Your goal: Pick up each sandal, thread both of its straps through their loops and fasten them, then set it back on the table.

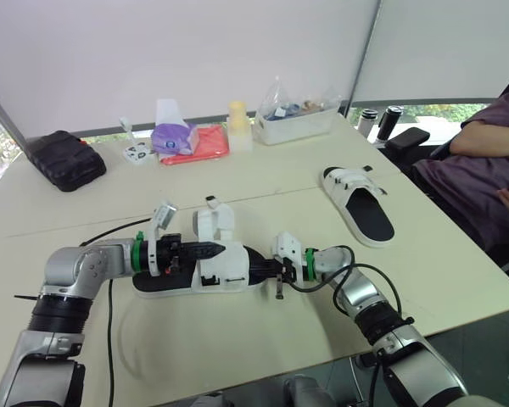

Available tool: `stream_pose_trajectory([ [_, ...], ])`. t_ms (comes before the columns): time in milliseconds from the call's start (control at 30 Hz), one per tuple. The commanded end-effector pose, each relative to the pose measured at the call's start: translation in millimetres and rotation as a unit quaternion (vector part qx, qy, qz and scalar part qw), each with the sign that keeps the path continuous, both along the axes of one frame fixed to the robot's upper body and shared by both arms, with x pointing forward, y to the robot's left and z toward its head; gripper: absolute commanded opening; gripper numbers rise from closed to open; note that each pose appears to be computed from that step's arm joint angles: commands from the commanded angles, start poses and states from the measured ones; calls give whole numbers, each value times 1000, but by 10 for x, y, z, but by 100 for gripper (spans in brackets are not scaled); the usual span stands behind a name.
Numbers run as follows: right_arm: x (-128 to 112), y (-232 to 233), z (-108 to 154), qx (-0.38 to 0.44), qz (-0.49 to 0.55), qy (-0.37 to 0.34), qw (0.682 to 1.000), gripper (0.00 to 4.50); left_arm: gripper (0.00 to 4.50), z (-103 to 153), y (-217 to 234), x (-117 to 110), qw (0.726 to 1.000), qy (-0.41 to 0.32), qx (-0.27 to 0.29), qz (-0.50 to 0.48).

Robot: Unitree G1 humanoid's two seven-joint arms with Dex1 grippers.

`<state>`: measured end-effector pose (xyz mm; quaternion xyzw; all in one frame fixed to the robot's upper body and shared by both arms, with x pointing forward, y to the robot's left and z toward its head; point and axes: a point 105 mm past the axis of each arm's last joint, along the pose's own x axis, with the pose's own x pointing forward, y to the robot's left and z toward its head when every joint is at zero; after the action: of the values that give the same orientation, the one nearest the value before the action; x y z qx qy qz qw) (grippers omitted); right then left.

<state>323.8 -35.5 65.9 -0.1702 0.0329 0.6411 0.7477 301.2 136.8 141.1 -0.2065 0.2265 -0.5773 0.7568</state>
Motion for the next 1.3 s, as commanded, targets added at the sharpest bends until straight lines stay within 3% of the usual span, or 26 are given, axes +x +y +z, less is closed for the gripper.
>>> stream_pose_trajectory([
  [33,-84,-138,-427,-71,-21,58,996,0,6,14,-24,-15,1000,-26,10,-7],
  [267,-82,-135,-425,-69,-22,59,996,0,6,67,-79,-8,998,-64,10,-21],
  [400,-84,-132,-425,-69,-20,60,996,0,6,48,-82,-47,993,-97,44,-56],
  [800,-78,-129,-420,-67,-22,61,996,0,6,29,-7,-2,986,-125,70,-84],
  [1067,-85,-139,-438,-70,-22,64,995,0,6,349,-67,93,993,-106,-23,-40],
  [1300,-82,-132,-445,-72,-20,64,995,0,6,291,16,110,995,-97,-10,-25],
])
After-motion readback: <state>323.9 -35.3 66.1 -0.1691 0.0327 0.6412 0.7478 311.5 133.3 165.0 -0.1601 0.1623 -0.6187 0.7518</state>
